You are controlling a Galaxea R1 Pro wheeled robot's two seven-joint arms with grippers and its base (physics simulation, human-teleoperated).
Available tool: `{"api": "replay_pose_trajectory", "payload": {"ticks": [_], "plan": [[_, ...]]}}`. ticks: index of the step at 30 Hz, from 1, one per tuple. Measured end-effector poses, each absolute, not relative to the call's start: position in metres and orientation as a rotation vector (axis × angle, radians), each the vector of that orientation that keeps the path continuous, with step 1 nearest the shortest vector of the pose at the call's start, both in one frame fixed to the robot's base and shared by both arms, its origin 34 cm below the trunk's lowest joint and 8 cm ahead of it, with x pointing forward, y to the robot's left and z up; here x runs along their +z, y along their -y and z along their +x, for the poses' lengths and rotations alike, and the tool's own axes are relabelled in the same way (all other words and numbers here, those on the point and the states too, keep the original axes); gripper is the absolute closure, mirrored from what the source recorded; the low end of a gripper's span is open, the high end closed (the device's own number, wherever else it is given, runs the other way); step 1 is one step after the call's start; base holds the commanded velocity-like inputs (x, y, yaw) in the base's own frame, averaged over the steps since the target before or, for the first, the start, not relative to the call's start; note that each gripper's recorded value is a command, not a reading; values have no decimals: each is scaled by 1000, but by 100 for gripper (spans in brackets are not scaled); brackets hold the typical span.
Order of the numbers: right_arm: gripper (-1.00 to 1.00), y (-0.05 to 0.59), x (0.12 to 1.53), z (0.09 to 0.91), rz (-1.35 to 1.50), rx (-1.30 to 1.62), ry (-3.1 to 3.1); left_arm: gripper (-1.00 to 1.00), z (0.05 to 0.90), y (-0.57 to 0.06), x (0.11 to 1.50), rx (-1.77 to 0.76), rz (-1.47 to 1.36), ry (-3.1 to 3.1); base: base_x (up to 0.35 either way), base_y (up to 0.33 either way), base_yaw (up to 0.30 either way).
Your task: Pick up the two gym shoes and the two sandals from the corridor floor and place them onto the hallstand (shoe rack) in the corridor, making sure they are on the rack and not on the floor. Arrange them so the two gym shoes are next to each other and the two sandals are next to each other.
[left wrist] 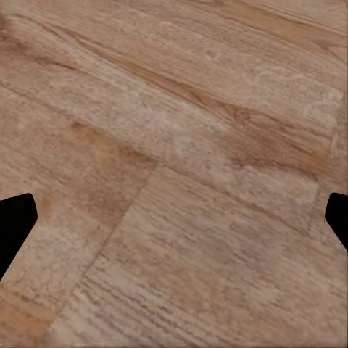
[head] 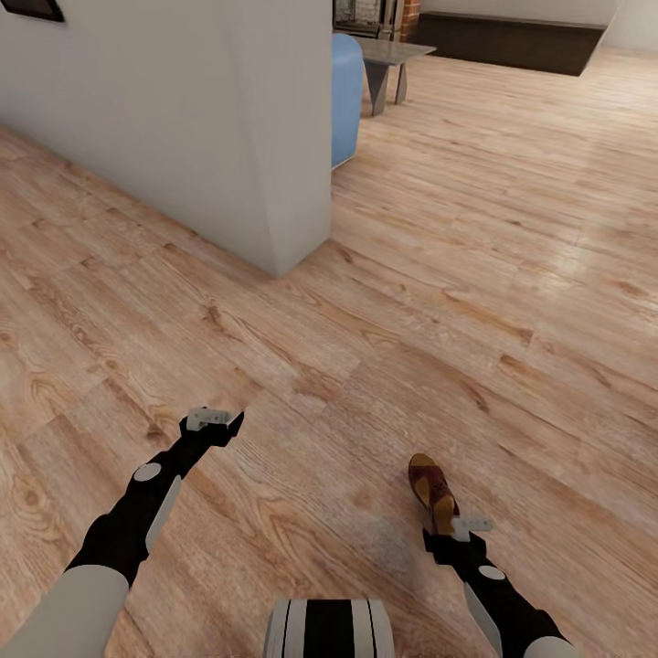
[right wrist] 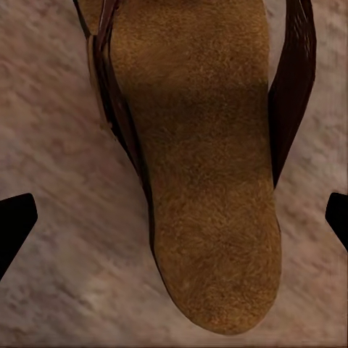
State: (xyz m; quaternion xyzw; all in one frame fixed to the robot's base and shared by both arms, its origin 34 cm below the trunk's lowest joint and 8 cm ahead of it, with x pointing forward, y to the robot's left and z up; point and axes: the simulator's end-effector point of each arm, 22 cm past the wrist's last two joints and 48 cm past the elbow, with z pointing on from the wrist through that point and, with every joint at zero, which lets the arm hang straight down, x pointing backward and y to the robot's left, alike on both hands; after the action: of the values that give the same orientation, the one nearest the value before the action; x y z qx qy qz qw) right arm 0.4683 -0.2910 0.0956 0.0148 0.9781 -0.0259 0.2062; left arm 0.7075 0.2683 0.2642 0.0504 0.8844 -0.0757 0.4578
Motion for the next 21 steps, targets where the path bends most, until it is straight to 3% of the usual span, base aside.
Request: {"api": "replay_pose_trajectory", "payload": {"ticks": [21], "plan": [[-100,292,62,432,40,-76,-2811,-100,687,-268,212,-196,118,-2257,0,0,0]]}}
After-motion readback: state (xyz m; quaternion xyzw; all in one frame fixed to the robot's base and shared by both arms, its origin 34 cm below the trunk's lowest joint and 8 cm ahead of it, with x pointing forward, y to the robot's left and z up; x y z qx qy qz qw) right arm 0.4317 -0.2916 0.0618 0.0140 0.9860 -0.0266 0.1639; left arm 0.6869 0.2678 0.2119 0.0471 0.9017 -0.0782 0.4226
